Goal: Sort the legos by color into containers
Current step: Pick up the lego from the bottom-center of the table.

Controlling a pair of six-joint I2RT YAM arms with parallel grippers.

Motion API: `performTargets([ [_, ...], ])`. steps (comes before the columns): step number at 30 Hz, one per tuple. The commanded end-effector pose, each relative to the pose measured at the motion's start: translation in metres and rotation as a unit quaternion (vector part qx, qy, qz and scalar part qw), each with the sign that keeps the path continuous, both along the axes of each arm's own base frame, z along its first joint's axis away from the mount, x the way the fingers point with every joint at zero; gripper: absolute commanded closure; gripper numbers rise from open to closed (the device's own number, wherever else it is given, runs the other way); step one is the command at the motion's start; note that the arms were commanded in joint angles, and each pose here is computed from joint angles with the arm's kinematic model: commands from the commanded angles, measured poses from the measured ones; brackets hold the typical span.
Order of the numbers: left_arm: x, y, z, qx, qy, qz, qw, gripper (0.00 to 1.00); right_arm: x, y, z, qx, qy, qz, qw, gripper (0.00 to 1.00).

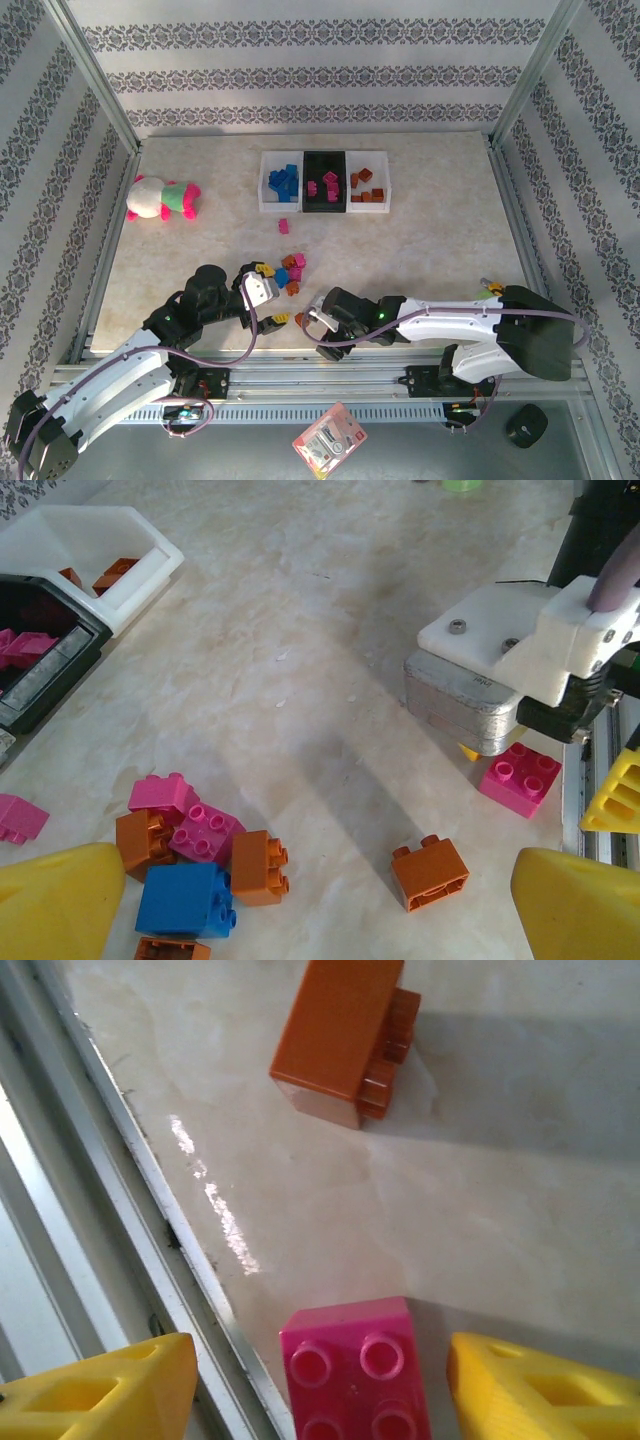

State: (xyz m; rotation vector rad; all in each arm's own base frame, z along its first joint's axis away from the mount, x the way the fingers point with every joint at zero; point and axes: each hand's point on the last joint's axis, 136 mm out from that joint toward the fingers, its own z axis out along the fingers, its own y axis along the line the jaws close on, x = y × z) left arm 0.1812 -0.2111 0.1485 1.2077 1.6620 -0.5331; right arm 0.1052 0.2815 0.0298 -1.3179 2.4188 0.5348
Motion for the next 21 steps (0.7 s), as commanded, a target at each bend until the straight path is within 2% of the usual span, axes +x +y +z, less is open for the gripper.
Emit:
performTargets([
  [1,-0.003,0.001,-0.002,0.001,-0.005,-0.011,1.000,0.01,0.006,-0.002,-0.008,-0.010,-0.016,-0.013,1.000,0.35],
  [7,-0.003,0.000,-0.001,0.001,-0.004,-0.013,1.000,0.01,0.009,0.000,-0.014,-0.014,-0.016,-0.023,1.000,0.46],
  [14,-0.003,0.001,-0.002,0.001,-0.005,-0.013,1.000,0.01,0.021,-0.004,-0.008,-0.005,-0.032,-0.054,0.998,0.69],
  [21,-0.002,0.000,0.000,-0.004,-0.006,-0.012,1.000,0.01,0.057,-0.006,0.018,0.027,-0.059,-0.101,0.993,0.71],
])
